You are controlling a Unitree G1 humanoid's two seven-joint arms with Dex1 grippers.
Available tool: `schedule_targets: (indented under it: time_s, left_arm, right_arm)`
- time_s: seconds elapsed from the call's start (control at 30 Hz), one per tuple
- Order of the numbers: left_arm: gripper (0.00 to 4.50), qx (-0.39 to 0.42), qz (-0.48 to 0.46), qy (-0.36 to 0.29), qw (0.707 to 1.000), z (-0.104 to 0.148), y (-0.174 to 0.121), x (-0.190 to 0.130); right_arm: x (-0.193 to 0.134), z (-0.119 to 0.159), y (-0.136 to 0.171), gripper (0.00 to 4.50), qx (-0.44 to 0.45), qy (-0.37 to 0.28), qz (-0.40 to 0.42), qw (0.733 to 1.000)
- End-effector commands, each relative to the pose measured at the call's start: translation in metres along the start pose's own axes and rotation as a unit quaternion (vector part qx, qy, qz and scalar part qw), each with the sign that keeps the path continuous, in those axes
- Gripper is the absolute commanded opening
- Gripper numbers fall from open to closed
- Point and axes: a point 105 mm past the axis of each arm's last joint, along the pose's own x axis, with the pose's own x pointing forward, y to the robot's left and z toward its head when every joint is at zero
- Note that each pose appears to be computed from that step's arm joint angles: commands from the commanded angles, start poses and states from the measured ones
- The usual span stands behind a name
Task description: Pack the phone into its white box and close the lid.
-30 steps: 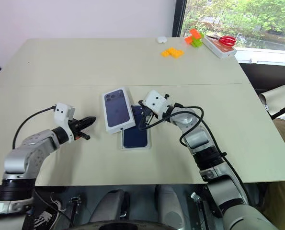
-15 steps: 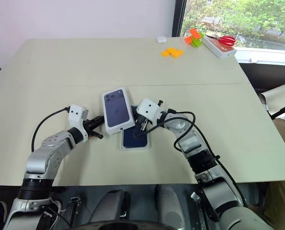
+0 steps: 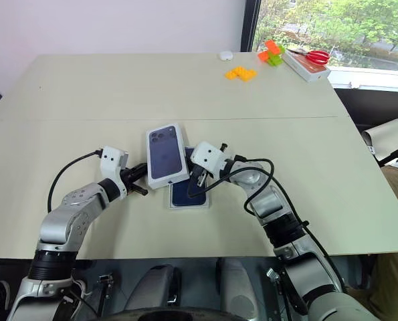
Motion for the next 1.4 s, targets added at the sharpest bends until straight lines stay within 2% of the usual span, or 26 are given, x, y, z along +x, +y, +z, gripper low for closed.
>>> schedule_targets:
  time_s: [0.03, 0.27, 0.57, 0.7, 0.87, 0.97, 1.1, 1.4]
  left_arm:
    - [0.00, 0.030, -0.055, -0.024, 0.998, 0.019, -0.029, -0.001]
    - [0.00, 0.028, -0.082, -0.009, 0.996, 0.012, -0.047, -0.001]
    - [0.00, 0.030, -0.100, 0.006, 0.995, 0.007, -0.052, -0.001]
    - [0.00, 0.027, -0.110, 0.021, 0.993, 0.002, -0.049, -0.014]
    - [0.00, 0.009, -0.151, 0.043, 0.988, 0.006, -0.054, -0.046]
    - [0.00, 0.020, -0.153, 0.060, 0.986, 0.008, -0.046, -0.066]
    - [0.00, 0.029, -0.097, 0.045, 0.994, 0.018, -0.017, -0.068]
    - [0.00, 0.063, 0.012, 0.001, 0.998, 0.022, 0.017, -0.039]
  right_arm:
    - [-0.006, 0.021, -0.003, 0.06, -0.028, -0.032, 0.004, 0.999]
    - [-0.017, 0.020, -0.008, 0.06, -0.020, -0.028, -0.002, 0.999]
    - [-0.027, 0.015, -0.001, 0.06, -0.013, -0.018, 0.000, 1.000]
    - [-0.027, 0.010, -0.004, 0.06, -0.014, -0.009, -0.004, 1.000]
    - [-0.029, 0.010, -0.010, 0.06, -0.012, -0.009, -0.008, 1.000]
    - [-0.031, 0.008, -0.013, 0.06, -0.018, -0.005, -0.007, 1.000]
    - [-0.029, 0.007, -0.023, 0.06, -0.019, -0.006, -0.017, 1.000]
    - [-0.016, 0.010, -0.041, 0.06, -0.027, -0.012, -0.063, 0.998]
